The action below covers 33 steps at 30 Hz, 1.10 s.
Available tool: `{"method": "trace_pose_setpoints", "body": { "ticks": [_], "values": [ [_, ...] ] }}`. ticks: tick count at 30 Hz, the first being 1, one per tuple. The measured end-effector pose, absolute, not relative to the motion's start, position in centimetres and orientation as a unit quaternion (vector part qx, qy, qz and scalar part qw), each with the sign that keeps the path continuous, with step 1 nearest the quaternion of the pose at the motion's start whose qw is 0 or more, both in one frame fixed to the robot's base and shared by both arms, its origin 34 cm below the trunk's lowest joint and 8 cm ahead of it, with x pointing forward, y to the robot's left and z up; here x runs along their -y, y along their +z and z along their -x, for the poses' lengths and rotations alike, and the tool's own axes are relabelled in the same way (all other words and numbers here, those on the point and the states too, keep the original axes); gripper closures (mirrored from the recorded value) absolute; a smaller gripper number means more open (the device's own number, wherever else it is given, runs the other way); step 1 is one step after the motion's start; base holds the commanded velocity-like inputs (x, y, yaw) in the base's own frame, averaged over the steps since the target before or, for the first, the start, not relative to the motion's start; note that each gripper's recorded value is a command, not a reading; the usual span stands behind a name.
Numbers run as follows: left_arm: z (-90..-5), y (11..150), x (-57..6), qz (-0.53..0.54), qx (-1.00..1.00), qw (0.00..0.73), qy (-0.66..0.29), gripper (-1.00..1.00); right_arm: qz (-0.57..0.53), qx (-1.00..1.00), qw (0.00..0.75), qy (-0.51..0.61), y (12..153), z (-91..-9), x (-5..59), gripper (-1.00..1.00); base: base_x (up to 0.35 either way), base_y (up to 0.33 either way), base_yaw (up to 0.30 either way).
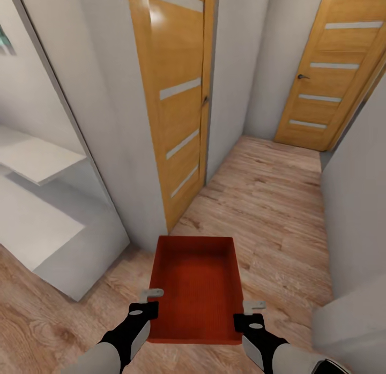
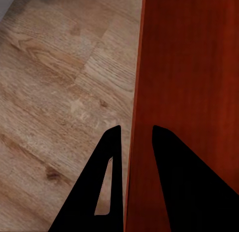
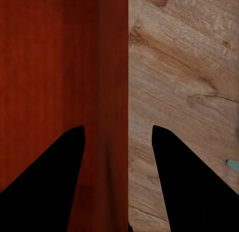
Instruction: Move the two storage containers from the living room to the garage. In the garage, place one container on the floor and stack the other container on top of it (either order is fine).
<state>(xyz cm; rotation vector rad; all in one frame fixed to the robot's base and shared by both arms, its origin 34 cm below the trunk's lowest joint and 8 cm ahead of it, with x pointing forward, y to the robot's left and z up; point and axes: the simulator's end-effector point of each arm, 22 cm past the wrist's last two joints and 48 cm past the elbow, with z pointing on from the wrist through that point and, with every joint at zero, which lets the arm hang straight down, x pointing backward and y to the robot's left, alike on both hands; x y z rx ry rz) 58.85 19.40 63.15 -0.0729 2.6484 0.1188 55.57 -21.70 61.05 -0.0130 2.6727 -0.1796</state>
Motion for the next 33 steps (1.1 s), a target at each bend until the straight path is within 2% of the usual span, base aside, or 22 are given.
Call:
{"method": "trace_pose_setpoints", "body": {
  "ticks": [23, 33],
  "values": [
    [-59.01, 63.25, -19.4, 0.027, -0.968, 0.244, 0.044, 1.0, 0.004, -0.971, 0.231, -0.065, 61.12, -55.71, 21.7, 1.0, 0.322, 0.054, 0.0],
    [-59.09, 63.36, -19.37, 0.027, -0.968, 0.246, 0.043, 1.0, 0.004, -0.97, 0.232, -0.065, 61.21, -55.78, 21.73, 1.0, 0.322, 0.067, -0.229]
  ]
}}
